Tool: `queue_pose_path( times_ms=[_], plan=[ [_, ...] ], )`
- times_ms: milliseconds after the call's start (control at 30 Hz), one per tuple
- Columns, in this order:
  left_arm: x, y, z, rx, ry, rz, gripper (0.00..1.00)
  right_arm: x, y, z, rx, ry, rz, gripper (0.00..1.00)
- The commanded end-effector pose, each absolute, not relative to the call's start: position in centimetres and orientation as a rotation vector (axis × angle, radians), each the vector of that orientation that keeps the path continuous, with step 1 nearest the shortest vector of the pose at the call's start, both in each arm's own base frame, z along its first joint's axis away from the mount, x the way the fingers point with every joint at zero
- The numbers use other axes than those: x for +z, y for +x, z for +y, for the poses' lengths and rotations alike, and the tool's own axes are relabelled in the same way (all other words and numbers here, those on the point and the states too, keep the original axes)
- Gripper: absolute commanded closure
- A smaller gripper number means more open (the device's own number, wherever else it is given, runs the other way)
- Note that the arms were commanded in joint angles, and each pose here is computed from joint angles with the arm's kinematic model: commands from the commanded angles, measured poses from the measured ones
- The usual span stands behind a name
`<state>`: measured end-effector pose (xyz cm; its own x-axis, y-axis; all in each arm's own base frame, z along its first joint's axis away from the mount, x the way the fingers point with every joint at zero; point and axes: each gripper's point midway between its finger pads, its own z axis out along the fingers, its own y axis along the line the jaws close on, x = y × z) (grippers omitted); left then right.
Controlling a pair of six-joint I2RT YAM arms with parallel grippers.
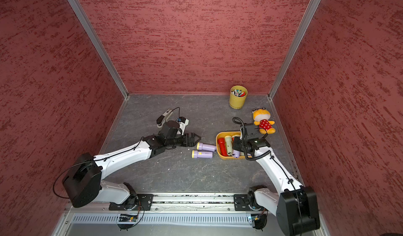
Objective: Put the flashlights into the storage boxes
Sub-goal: Place the flashlight at the storage box.
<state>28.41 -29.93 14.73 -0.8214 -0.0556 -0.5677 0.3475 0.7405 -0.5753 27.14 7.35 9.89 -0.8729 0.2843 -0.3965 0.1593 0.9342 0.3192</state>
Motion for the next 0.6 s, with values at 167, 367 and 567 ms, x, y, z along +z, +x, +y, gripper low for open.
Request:
queue_pose_path(
  times_ms=[167, 367, 567],
  plan=[
    [15.5, 28.5, -29.6, -0.952, 0.172, 2.329, 0.00, 11.4, 29.7, 9.3, 0.500, 0.170, 2.570, 0.60],
    [15.4, 28.5, -29.3, -0.934, 0.167, 2.331, 0.00, 12.1, 31.5, 10.7, 0.539, 0.042, 2.534, 0.58],
    [15.0, 28.7, -29.3, -0.927, 0.155, 2.342, 0.00, 11.2, 31.8, 12.7, 0.581, -0.041, 2.580, 0.56]
  ],
)
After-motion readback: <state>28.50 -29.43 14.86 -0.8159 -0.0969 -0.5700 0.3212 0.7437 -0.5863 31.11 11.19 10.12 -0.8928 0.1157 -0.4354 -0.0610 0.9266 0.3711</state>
